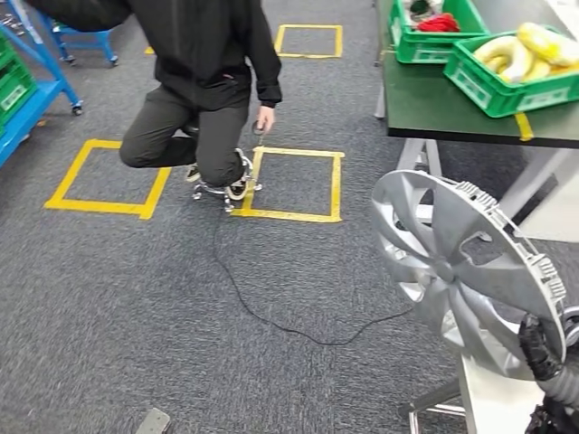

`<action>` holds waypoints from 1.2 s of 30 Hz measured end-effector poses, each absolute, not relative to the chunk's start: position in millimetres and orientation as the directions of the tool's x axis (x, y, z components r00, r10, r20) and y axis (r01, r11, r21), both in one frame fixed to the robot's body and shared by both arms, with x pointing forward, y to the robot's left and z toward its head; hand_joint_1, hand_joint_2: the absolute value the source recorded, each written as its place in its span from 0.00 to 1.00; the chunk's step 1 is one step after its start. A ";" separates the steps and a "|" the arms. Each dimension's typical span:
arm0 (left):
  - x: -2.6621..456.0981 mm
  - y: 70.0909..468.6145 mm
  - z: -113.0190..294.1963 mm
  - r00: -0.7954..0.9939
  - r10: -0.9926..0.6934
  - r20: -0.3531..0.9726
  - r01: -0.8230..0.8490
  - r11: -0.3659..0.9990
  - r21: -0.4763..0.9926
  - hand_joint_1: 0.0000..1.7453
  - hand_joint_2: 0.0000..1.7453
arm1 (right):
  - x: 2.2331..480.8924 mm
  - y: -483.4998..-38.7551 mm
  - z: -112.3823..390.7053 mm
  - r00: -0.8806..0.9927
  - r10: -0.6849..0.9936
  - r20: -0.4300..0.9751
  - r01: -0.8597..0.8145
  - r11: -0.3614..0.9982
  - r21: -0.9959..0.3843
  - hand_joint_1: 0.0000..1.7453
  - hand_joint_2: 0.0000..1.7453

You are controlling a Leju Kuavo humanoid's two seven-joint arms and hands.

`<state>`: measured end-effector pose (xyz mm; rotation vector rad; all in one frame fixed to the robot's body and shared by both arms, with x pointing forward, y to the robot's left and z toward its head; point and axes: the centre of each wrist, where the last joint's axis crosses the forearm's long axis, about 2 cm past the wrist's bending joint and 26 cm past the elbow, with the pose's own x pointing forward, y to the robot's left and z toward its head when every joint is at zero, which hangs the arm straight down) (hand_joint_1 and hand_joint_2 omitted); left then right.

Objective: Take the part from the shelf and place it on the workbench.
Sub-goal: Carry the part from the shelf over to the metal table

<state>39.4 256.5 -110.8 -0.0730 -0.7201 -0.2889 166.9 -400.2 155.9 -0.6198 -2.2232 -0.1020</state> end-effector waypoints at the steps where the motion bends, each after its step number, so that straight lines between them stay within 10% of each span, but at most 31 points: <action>1: 38.7 256.5 -110.9 0.714 -0.237 0.658 0.288 0.957 0.032 0.00 0.00 | 169.5 -402.9 158.7 -0.558 0.397 0.729 0.460 0.879 -0.126 1.00 1.00; 36: 42.3 259.2 -110.7 0.701 -0.273 0.659 0.338 0.941 0.031 0.00 0.00 | 239.5 -514.1 188.8 -0.430 0.338 0.837 0.492 0.865 -0.096 1.00 1.00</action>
